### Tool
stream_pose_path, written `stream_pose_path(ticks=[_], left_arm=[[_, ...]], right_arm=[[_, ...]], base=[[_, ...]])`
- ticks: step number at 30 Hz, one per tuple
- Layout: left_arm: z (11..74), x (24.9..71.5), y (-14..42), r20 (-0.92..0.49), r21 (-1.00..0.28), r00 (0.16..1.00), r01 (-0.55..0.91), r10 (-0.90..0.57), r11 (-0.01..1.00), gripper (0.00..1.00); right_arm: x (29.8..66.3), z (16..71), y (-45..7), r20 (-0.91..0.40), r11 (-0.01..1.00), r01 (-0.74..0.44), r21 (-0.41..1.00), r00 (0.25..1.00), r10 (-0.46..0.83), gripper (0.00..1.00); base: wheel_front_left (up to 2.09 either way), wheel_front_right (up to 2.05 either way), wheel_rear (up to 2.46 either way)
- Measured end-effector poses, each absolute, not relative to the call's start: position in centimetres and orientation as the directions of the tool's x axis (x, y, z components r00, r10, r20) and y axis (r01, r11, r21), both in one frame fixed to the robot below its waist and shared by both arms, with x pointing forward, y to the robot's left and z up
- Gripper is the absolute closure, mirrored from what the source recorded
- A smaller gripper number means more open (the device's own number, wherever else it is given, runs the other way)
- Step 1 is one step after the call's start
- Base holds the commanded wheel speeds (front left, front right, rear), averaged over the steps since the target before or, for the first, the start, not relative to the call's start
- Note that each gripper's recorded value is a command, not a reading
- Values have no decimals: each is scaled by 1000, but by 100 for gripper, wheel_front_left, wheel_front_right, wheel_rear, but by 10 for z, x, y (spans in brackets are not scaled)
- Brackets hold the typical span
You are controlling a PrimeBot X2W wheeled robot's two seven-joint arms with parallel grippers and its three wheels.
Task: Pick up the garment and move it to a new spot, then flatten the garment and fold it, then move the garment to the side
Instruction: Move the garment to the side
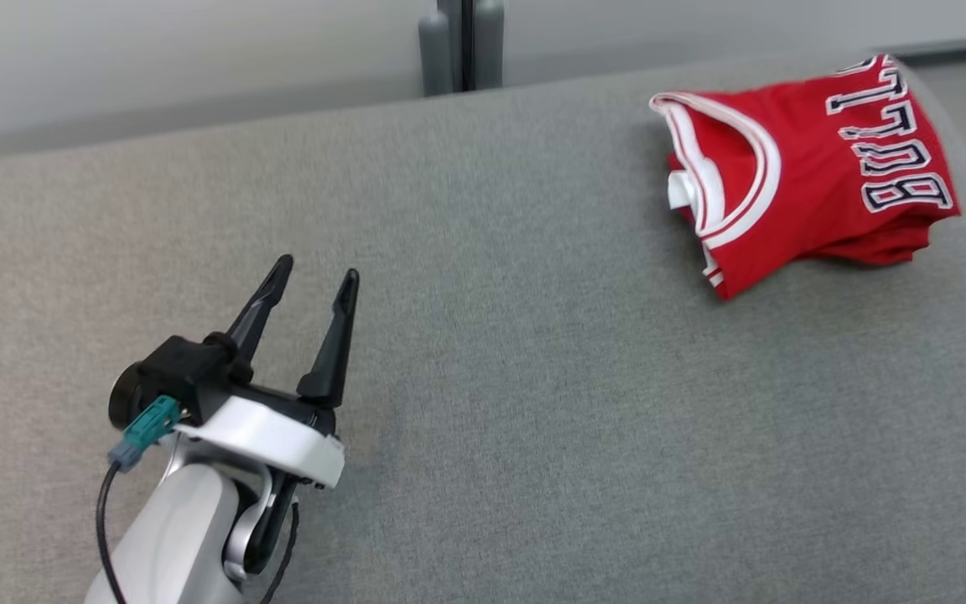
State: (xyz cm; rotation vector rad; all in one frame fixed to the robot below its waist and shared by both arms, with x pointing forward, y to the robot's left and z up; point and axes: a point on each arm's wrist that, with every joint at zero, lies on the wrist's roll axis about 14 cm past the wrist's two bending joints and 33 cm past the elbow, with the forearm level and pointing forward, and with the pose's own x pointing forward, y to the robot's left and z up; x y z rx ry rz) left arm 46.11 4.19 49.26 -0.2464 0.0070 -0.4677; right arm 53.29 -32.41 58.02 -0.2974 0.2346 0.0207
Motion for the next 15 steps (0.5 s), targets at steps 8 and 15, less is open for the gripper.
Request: stream_pose_path(ticks=[8,15], left_arm=[[526,441,75,116,-202,926,376,-359,904,0],[540,428,115,151,-194,957,273,-247,942,0]], right_arm=[[491,614,-318,-2,987,-51,-152,999,52,0],[476,608,-307,81,998,-67,-18,994,68,0]], base=[[0,0,0],[0,0,0]])
